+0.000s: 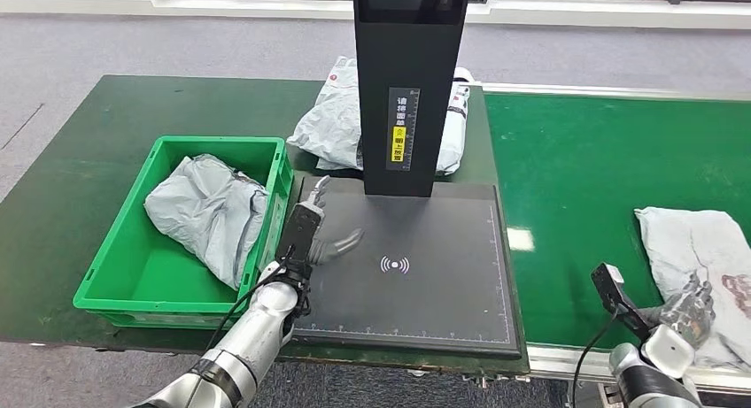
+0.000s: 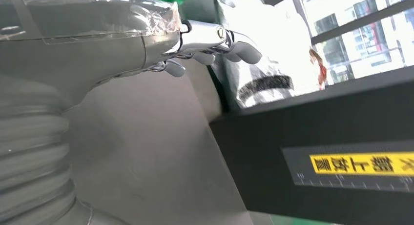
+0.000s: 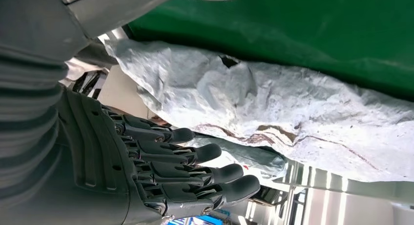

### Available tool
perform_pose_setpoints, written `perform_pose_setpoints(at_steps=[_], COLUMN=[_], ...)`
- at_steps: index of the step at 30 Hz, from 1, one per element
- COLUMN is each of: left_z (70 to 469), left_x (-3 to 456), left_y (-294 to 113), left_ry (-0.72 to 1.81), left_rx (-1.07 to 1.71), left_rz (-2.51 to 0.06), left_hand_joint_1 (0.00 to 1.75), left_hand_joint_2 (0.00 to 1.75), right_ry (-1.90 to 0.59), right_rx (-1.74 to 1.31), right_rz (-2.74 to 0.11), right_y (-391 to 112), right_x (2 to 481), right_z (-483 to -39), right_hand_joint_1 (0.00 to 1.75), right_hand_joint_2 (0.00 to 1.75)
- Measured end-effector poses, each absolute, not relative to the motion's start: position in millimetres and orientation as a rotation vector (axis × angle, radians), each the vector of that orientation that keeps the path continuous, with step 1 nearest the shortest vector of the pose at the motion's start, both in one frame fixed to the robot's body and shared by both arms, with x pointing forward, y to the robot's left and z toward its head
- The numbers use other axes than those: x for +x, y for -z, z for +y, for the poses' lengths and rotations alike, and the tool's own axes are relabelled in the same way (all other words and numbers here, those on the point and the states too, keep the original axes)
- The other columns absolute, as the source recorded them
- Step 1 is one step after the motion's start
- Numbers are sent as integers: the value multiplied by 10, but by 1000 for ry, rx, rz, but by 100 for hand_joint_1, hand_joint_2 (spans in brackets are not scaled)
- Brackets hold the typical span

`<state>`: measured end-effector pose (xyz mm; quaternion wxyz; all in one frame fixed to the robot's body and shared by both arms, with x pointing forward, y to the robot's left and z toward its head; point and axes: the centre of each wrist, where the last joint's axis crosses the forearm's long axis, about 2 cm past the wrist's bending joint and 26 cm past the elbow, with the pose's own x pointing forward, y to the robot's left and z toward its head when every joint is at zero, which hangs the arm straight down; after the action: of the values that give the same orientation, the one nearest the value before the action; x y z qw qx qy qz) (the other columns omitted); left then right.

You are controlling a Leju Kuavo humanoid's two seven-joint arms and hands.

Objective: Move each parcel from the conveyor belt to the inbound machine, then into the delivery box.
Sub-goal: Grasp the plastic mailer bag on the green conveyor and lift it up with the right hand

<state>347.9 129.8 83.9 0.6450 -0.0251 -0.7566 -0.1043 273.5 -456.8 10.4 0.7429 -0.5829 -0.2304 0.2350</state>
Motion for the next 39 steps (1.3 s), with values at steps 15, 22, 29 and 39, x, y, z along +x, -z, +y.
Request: perform_pose_setpoints(at_steps=[15, 22, 29, 39], left_z=[1407, 1421, 1432, 1433], left_x=[3480, 3488, 3534, 3543], left_y=[-803, -805, -848, -857], left_ry=[201, 192, 192, 189], left_rx=[-30, -28, -29, -32], left_rz=[-1716, -1711, -1708, -1709], left_hand_joint_1=[0, 0, 0, 0], left_hand_joint_2=[175, 175, 175, 175], right_ry=[-518, -536, -602, -627], right_rx=[-1271, -1260, -1239, -1213], right_rz=[-361, -300, -162, -141], right_y=[-111, -50, 52, 76], right_x=[2784, 2726, 2611, 2591], right_z=[-4560, -4521, -4485, -4464], right_hand_joint_1=[0, 54, 175, 175], right_hand_joint_2=[175, 175, 175, 175])
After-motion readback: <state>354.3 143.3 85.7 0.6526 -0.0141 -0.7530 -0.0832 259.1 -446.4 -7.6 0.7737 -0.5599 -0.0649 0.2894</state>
